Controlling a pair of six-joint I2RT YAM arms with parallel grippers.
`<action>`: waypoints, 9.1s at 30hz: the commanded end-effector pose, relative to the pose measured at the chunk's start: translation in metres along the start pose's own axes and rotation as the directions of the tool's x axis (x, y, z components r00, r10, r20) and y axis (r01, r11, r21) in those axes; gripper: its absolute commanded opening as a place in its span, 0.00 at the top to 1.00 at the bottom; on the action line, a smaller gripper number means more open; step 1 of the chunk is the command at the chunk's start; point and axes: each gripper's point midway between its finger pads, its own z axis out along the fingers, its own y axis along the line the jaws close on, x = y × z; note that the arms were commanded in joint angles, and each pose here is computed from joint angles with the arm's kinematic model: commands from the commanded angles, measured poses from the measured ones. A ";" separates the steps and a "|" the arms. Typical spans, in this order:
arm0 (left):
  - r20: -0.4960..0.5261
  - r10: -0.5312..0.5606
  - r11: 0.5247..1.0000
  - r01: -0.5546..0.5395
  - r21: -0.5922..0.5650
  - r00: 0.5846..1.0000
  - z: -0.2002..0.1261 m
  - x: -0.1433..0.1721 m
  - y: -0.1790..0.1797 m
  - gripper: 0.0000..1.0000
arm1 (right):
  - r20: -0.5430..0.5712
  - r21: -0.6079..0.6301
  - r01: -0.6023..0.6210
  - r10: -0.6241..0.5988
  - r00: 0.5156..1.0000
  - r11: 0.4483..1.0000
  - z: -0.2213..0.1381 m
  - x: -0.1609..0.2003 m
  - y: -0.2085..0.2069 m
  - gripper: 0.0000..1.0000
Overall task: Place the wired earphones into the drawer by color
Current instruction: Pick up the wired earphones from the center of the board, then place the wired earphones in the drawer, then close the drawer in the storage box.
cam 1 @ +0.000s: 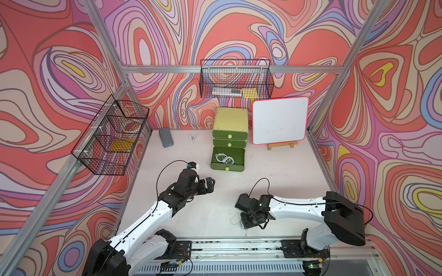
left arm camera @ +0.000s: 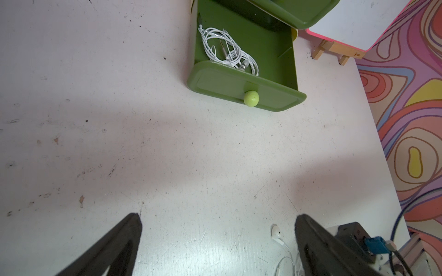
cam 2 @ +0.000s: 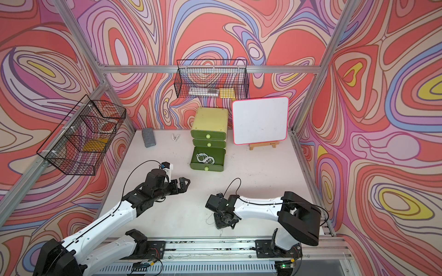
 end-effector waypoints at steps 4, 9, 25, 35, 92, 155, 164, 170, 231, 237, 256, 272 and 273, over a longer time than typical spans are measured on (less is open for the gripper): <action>0.008 0.008 1.000 -0.008 -0.021 1.000 -0.003 0.002 0.006 0.01 | 0.024 0.027 0.007 -0.007 1.000 1.000 -0.003 -0.003 -0.003 0.96; 0.015 0.009 1.000 -0.009 -0.023 1.000 -0.005 0.001 0.006 0.01 | 0.080 0.031 0.014 -0.017 0.997 0.999 -0.020 -0.014 -0.001 0.96; 0.034 0.017 0.999 -0.016 -0.042 0.999 -0.013 0.001 0.011 0.01 | 0.292 0.156 0.123 -0.165 0.942 0.980 -0.082 -0.070 0.000 0.99; 0.042 0.015 0.999 -0.013 -0.038 0.999 -0.014 0.001 0.011 0.01 | 0.417 0.162 0.141 -0.197 0.887 0.977 -0.120 -0.134 -0.001 0.99; 0.038 0.021 0.997 -0.018 -0.071 0.999 -0.001 0.013 0.025 0.01 | 0.667 0.135 0.033 -0.116 0.736 0.990 -0.101 -0.369 -0.033 0.99; 0.187 -0.164 0.981 0.140 0.137 0.969 0.089 -0.032 -0.053 0.19 | 0.849 0.105 -0.161 -0.004 0.529 0.981 -0.185 -0.244 -0.119 0.02; 0.168 -0.107 0.990 0.089 0.112 0.980 0.120 -0.032 -0.057 0.29 | 0.858 0.118 -0.186 -0.006 0.514 0.975 -0.183 -0.240 -0.126 0.02; 0.154 -0.104 0.990 0.088 0.107 0.983 0.136 -0.028 -0.057 0.32 | 0.862 0.117 -0.186 -0.007 0.506 0.976 -0.187 -0.238 -0.127 0.02; 0.183 -0.114 0.984 0.085 0.157 0.977 0.178 -0.056 -0.066 0.80 | 0.887 0.091 -0.162 -0.006 0.462 0.983 -0.202 -0.232 -0.123 0.02; 0.194 -0.114 0.984 0.084 0.157 0.974 0.181 -0.062 -0.068 0.80 | 0.889 0.088 -0.164 -0.003 0.458 0.983 -0.204 -0.231 -0.124 0.02; 0.217 -0.109 0.986 0.078 0.145 0.970 0.200 -0.081 -0.069 0.81 | 0.912 0.062 -0.165 0.012 0.411 0.984 -0.221 -0.223 -0.125 0.02; 0.268 -0.111 0.987 0.074 0.144 0.957 0.221 -0.096 -0.067 0.82 | 0.927 0.047 -0.175 0.023 0.375 0.983 -0.231 -0.217 -0.127 0.03; 0.273 -0.111 0.987 0.074 0.145 0.956 0.221 -0.097 -0.067 0.82 | 0.927 0.046 -0.174 0.023 0.375 0.984 -0.231 -0.217 -0.127 0.03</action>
